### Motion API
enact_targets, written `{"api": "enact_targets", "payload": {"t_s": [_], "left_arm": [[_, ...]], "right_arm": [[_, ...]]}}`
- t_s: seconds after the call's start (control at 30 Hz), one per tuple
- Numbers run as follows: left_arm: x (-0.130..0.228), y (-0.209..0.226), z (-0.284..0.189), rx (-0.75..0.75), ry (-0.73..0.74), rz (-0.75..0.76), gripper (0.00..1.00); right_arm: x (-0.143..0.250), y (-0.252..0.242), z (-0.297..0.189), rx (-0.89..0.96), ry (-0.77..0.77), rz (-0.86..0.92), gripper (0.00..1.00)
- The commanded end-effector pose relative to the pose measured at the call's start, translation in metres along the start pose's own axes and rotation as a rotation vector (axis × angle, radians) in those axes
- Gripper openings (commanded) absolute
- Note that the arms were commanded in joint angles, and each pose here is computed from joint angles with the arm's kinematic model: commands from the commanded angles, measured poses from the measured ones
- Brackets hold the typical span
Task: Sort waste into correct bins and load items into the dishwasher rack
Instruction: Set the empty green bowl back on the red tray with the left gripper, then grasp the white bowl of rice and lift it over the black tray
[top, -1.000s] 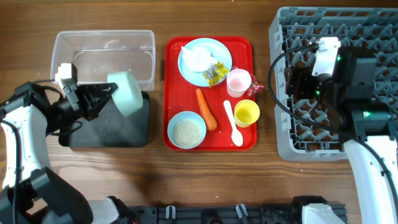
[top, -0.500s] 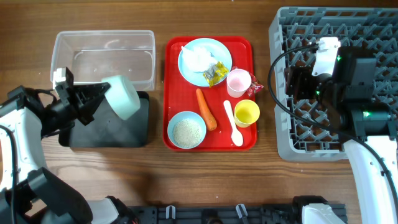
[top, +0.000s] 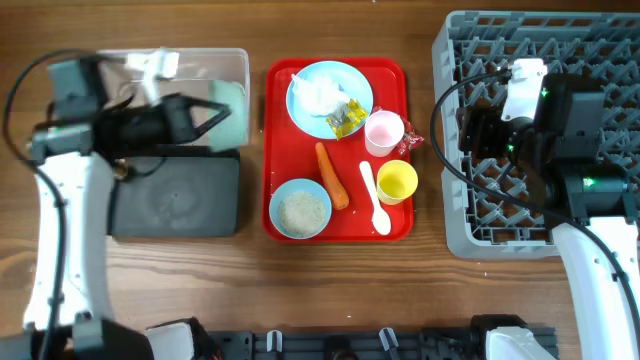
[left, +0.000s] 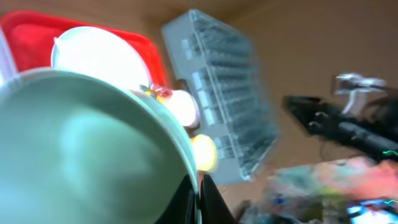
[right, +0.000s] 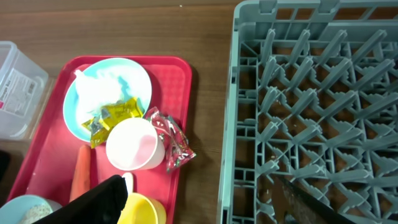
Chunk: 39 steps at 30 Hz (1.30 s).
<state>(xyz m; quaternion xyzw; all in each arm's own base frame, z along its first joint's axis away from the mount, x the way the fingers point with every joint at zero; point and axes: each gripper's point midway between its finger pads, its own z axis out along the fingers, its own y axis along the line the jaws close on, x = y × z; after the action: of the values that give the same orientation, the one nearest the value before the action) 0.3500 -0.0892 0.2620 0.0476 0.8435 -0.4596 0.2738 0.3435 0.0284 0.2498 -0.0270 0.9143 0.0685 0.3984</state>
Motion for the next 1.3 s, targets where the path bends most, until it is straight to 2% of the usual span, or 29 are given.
{"api": "enact_targets", "payload": {"t_s": [0.0,0.07,0.13,0.2,0.27,0.43,0.63,0.67,0.73,0.77,0.8,0.83,0.9,0.93,1.07,1.17,1.27], "left_arm": [[-0.010,-0.007,0.048,-0.390,-0.028,0.123,0.04],[-0.003,-0.006,0.084,-0.580,-0.029,0.262,0.04],[0.009,-0.004,0.120,-0.652,0.003,0.349,0.04],[0.027,0.014,0.156,-0.725,0.063,0.391,0.04],[0.045,0.050,0.174,-0.840,0.103,0.330,0.04],[0.076,0.087,0.194,-0.890,0.216,0.279,0.04],[0.100,0.079,0.200,-0.833,0.309,0.259,0.06],[0.103,0.078,0.201,-0.832,0.316,0.264,0.20],[0.106,0.075,0.203,-0.827,0.323,0.273,0.62],[0.105,0.074,0.203,-0.825,0.321,0.273,0.76],[0.103,0.070,0.201,-0.824,0.318,0.274,0.78],[0.098,0.062,0.195,-0.823,0.316,0.274,0.78],[0.088,0.036,0.171,-0.824,0.326,0.272,0.69],[0.095,0.028,0.162,-0.812,0.357,0.265,0.68],[0.162,0.012,0.156,-0.675,0.644,0.303,0.64],[0.204,0.009,0.160,-0.640,0.764,0.424,0.65],[0.231,0.014,0.164,-0.634,0.841,0.470,0.66]], "right_arm": [[-0.003,-0.001,-0.001,0.003,-0.001,0.014,0.77],[-0.003,-0.001,-0.001,0.004,-0.002,0.015,0.78],[-0.003,-0.001,-0.001,0.004,-0.002,0.014,0.78],[-0.002,-0.001,-0.001,0.004,0.001,0.015,0.78],[0.000,-0.001,-0.001,0.004,0.009,0.014,0.77],[0.000,-0.001,-0.001,0.004,0.011,0.014,0.78],[0.000,-0.001,-0.001,0.008,0.010,0.014,0.78],[0.000,-0.001,-0.001,0.008,0.010,0.014,0.78],[0.000,-0.001,-0.001,0.008,0.011,0.013,0.79],[0.000,-0.001,-0.001,0.008,0.011,0.014,0.79],[0.000,-0.001,-0.001,0.008,0.011,0.013,0.79],[0.001,-0.001,-0.001,0.008,0.012,0.013,0.79],[0.001,-0.001,-0.001,0.008,0.013,0.014,0.79],[0.001,-0.001,-0.001,0.008,0.013,0.014,0.78],[0.000,-0.001,0.000,0.008,0.012,0.014,0.80],[0.002,-0.001,0.000,0.008,0.019,0.015,0.80],[0.002,-0.001,0.000,0.007,0.021,0.015,0.81]]}}
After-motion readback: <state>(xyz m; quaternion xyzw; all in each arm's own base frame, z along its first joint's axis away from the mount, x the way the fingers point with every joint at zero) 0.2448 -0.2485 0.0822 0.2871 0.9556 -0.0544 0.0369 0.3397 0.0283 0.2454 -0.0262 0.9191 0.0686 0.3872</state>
